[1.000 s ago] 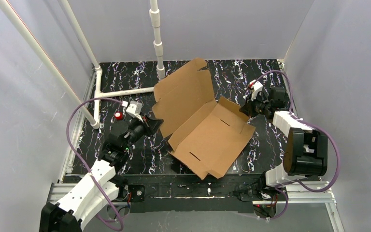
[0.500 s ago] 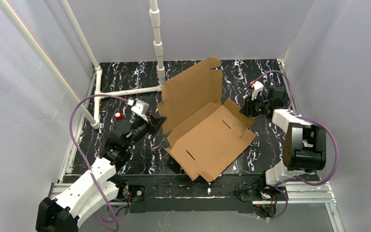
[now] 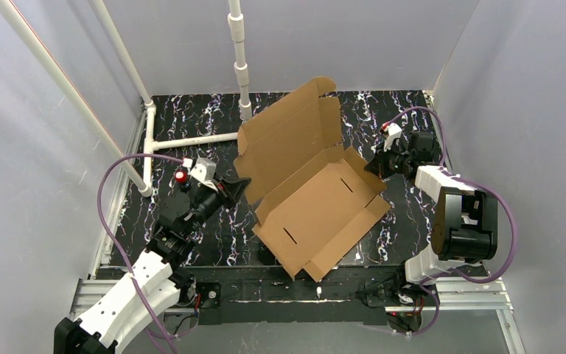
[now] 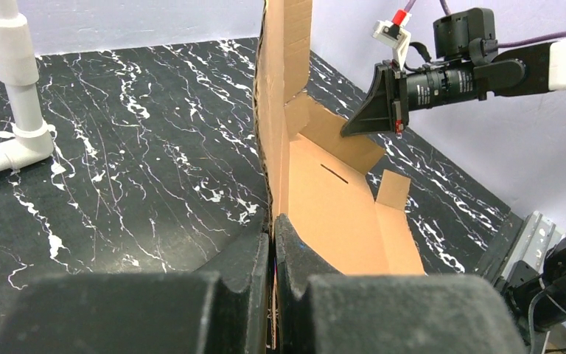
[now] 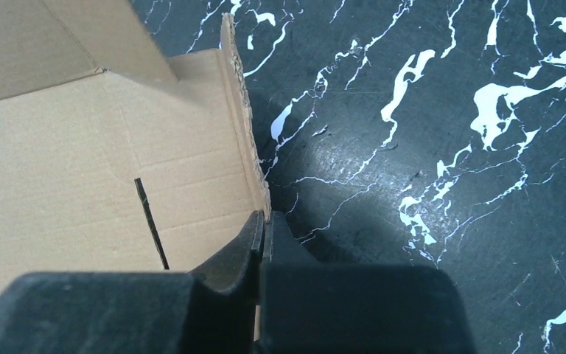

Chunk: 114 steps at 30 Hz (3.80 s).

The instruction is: Fold the paper box

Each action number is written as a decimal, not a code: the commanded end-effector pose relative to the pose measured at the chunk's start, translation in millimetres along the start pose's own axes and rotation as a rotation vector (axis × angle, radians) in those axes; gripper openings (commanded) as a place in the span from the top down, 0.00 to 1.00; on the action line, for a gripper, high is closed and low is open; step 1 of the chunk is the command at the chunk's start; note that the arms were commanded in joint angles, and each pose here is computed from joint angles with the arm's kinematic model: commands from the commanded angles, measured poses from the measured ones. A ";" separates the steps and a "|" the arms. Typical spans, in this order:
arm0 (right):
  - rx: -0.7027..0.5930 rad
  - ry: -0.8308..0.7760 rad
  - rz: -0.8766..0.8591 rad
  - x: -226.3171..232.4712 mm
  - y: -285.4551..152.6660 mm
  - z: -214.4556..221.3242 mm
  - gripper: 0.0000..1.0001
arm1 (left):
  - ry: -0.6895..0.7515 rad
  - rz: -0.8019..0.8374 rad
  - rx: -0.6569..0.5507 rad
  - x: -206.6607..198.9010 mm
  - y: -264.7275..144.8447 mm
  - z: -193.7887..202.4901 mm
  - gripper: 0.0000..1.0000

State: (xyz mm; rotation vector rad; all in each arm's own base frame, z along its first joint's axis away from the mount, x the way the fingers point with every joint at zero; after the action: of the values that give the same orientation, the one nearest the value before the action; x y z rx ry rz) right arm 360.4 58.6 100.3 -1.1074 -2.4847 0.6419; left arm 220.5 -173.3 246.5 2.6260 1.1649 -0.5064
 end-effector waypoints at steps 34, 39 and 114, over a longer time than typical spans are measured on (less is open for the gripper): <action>-0.304 -0.351 -0.151 38.2 -51.7 -66.7 0.99 | 0.116 0.158 -0.032 -31.3 30.5 -47.0 1.00; -0.315 -0.386 -0.167 43.4 -55.7 -68.4 0.99 | 0.168 0.233 -0.020 -42.5 32.7 -52.0 1.00; -0.497 -0.518 -0.325 13.6 -92.9 -172.3 0.30 | 0.476 0.400 0.072 -39.7 60.4 -29.7 1.00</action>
State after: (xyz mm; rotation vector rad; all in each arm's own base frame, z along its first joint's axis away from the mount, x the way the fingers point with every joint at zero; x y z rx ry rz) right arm 376.2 52.5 285.8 -0.7747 -3.2774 0.2433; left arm 254.6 -229.7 274.9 3.0675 0.7342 0.0921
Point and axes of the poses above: each gripper's point midway between its finger pads, its own y axis out along the fingers, its own x axis along the line the jaws close on, z = x × y, the point moved 3 cm from there along -y, back along the fingers, and after that the axes turned 7 degrees about -y, right-handed, at the moved point
